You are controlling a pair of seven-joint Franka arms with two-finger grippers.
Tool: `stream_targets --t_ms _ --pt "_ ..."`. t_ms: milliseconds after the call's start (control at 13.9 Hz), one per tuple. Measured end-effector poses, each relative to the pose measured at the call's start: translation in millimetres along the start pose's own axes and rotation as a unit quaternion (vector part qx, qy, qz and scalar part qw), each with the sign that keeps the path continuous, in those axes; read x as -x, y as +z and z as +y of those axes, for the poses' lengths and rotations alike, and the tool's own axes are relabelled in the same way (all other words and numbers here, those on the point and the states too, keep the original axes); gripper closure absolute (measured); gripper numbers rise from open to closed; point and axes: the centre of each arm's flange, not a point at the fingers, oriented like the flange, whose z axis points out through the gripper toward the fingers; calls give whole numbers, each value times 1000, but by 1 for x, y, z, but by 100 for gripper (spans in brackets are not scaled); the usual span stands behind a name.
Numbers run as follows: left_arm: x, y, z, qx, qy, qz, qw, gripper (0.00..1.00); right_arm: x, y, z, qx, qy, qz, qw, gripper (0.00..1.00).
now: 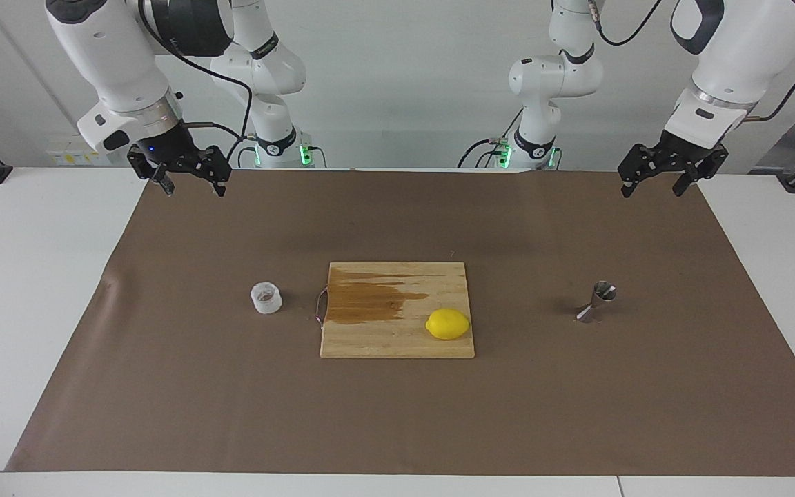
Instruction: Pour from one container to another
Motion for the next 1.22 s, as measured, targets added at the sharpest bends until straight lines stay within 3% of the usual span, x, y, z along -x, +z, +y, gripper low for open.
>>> stream_targets --t_ms 1221 --pt "0 0 1 0 2 -2 1000 0 0 0 0 0 0 0 1000 0"
